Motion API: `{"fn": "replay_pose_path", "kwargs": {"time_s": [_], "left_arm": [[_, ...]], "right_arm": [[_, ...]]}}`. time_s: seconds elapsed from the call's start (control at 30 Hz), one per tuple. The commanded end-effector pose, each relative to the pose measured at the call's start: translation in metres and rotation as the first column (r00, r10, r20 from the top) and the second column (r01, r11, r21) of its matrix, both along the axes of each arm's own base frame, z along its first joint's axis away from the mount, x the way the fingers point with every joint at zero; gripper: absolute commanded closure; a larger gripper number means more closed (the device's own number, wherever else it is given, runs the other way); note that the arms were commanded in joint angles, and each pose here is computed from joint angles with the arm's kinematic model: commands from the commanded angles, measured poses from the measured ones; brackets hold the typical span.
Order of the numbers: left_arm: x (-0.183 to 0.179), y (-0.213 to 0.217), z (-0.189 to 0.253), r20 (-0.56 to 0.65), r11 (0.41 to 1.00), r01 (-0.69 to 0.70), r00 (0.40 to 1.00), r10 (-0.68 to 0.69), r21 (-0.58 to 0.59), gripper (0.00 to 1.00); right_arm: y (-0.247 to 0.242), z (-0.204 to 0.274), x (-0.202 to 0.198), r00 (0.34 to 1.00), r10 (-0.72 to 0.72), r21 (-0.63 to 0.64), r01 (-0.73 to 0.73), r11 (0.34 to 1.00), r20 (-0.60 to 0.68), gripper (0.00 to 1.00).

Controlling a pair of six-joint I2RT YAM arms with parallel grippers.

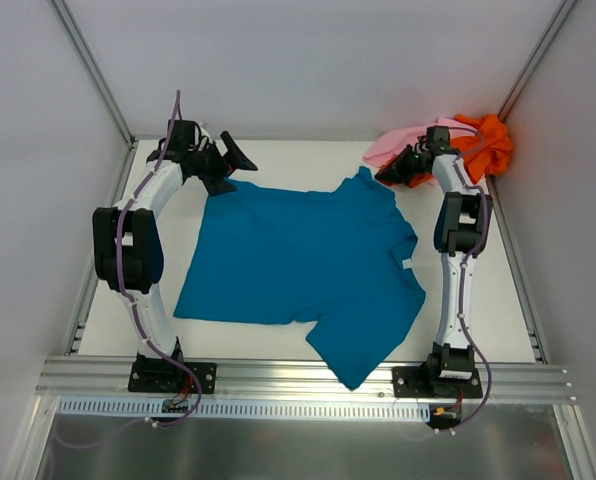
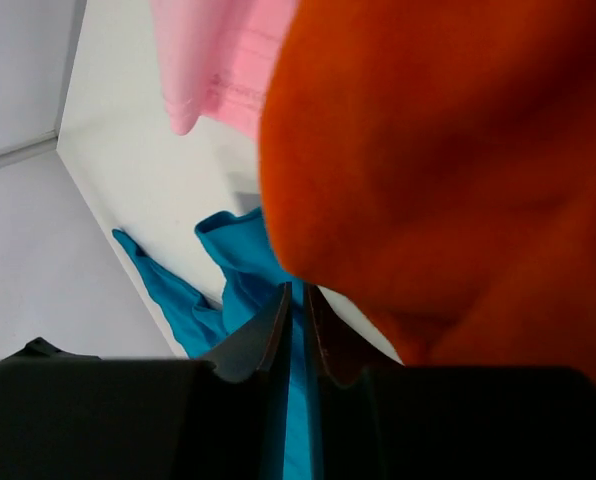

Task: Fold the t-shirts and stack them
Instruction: Flatten out the tshirt

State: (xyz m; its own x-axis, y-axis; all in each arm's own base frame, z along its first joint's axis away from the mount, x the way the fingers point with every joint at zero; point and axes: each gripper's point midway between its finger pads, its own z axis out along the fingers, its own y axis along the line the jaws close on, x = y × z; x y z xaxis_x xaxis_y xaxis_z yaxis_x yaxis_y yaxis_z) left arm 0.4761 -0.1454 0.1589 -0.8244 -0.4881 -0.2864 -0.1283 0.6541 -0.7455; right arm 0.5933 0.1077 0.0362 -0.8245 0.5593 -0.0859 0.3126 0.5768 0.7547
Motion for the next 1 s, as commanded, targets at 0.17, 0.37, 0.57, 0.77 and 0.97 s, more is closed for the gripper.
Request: {"fn": "replay_pose_path", "kwargs": {"time_s": [0.17, 0.37, 0.57, 0.77, 0.97], "left_arm": [[0.005, 0.001, 0.015, 0.043, 0.999, 0.032, 0.999, -0.031, -0.013, 0.01], [0.010, 0.001, 0.015, 0.049, 0.999, 0.030, 0.998, -0.029, -0.025, 0.01], [0.014, -0.001, 0.016, 0.071, 0.999, 0.024, 0.997, -0.021, -0.037, 0.01], [0.017, -0.006, 0.029, 0.172, 0.996, 0.051, 0.984, -0.039, -0.069, 0.01], [0.021, -0.006, 0.041, 0.252, 0.995, 0.075, 0.966, -0.058, -0.059, 0.01]], "right_arm": [[-0.014, 0.025, 0.005, 0.999, -0.019, -0.037, 0.021, 0.999, 0.047, 0.66], [-0.008, 0.056, 0.006, 0.994, 0.000, -0.035, 0.004, 0.999, 0.105, 0.01], [0.006, 0.087, -0.001, 0.989, 0.037, -0.030, -0.033, 0.999, 0.145, 0.01], [0.003, 0.131, -0.041, 0.970, 0.175, -0.400, -0.096, 0.911, 0.167, 0.01], [-0.051, 0.201, -0.097, 0.964, 0.196, -0.697, -0.015, 0.717, 0.181, 0.00]]}}
